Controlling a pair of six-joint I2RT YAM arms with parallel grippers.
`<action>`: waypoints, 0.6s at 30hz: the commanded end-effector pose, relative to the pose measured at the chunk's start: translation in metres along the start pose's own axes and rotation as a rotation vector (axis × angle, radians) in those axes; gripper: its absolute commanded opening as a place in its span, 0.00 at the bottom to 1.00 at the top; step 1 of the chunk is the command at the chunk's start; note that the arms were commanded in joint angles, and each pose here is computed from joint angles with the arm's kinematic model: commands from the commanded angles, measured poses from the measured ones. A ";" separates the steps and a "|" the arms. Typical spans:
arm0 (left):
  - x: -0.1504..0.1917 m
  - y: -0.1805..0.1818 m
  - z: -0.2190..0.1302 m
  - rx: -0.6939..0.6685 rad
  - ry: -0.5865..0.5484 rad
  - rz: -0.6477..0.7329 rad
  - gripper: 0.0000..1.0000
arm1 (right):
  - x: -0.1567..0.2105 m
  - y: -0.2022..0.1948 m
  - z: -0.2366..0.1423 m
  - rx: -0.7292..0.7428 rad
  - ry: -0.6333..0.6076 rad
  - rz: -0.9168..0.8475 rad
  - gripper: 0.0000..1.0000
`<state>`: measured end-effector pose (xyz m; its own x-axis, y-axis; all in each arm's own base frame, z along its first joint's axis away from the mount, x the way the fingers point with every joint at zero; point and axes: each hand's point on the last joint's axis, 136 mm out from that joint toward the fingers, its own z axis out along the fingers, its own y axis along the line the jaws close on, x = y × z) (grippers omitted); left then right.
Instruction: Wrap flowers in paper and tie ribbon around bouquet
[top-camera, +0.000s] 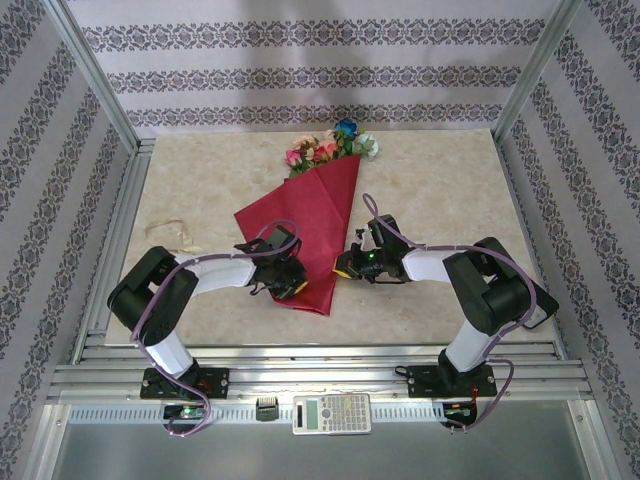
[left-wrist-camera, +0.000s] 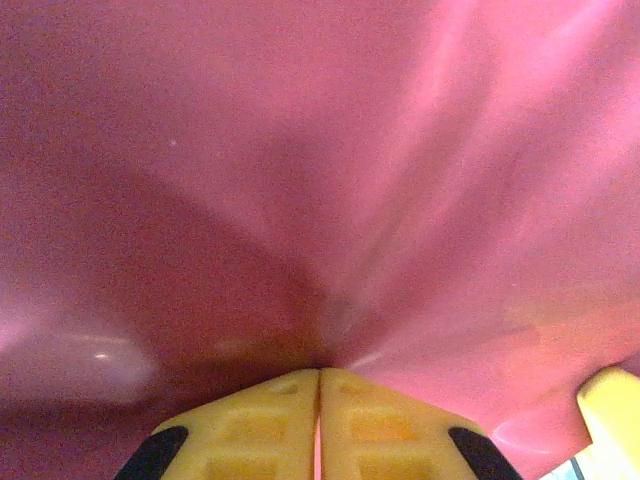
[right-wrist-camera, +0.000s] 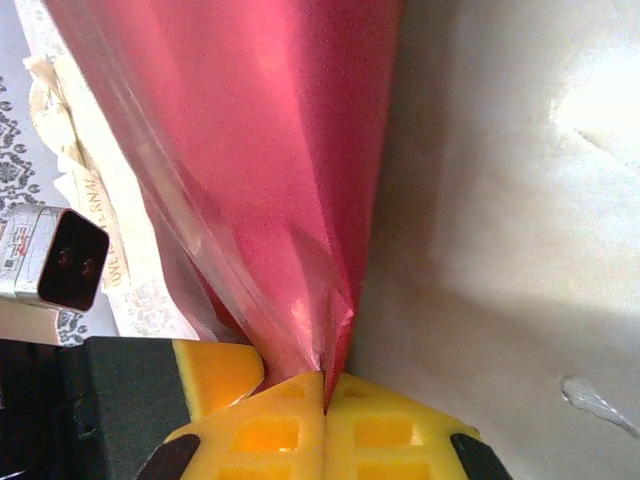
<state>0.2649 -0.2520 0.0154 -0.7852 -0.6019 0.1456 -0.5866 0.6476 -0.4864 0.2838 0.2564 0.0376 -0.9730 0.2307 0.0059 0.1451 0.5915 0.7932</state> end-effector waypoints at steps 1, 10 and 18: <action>-0.002 0.052 0.014 -0.125 -0.016 -0.012 0.09 | -0.001 0.022 -0.001 -0.070 0.011 -0.085 0.09; -0.001 0.070 0.022 -0.162 -0.002 0.004 0.09 | 0.030 0.004 0.014 -0.038 0.085 -0.067 0.36; 0.001 0.079 0.027 -0.177 0.010 0.000 0.08 | 0.051 -0.005 0.012 0.005 0.073 -0.046 0.20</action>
<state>0.2653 -0.2541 0.0125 -0.8110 -0.5710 0.1273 -0.5351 0.6360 -0.5560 0.2419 0.2762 0.0245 -0.9901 0.1392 0.0170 0.0980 0.6003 0.7938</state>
